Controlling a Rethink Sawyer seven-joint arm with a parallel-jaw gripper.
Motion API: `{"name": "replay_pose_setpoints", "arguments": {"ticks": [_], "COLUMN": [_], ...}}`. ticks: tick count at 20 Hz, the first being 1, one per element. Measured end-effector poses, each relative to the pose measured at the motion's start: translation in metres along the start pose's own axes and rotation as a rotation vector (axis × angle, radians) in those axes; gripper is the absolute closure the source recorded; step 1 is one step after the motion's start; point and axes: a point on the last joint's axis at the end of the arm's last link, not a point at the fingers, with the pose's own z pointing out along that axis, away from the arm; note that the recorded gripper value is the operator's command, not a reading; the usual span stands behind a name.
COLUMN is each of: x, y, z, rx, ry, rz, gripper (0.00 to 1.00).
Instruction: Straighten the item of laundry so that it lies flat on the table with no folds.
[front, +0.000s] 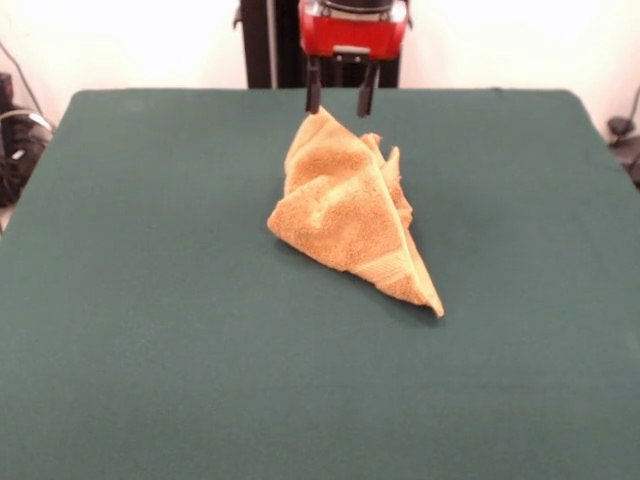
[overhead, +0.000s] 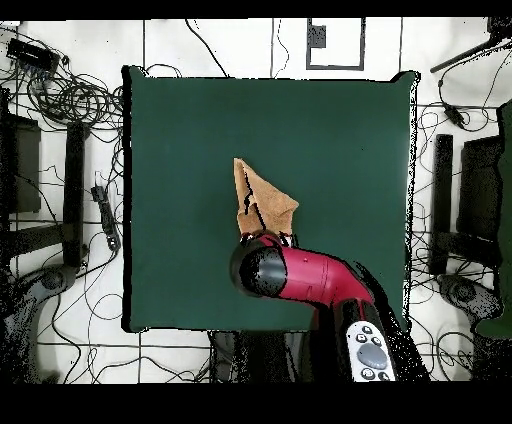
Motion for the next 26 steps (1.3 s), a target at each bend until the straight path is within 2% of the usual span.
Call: {"name": "replay_pose_setpoints", "arguments": {"ticks": [8,17,25,26], "x": [0.008,0.02,0.023,0.023], "y": [-0.01,-0.006,-0.004,-0.004], "z": [0.018,0.042,0.047,0.047], "rx": [0.007,0.002,-0.002,-0.002], "ry": [-0.001,0.017,0.029,0.029], "rz": [-0.007,-0.019,-0.021,-0.02], "gripper": [0.0,0.0,0.0,1.0]}}
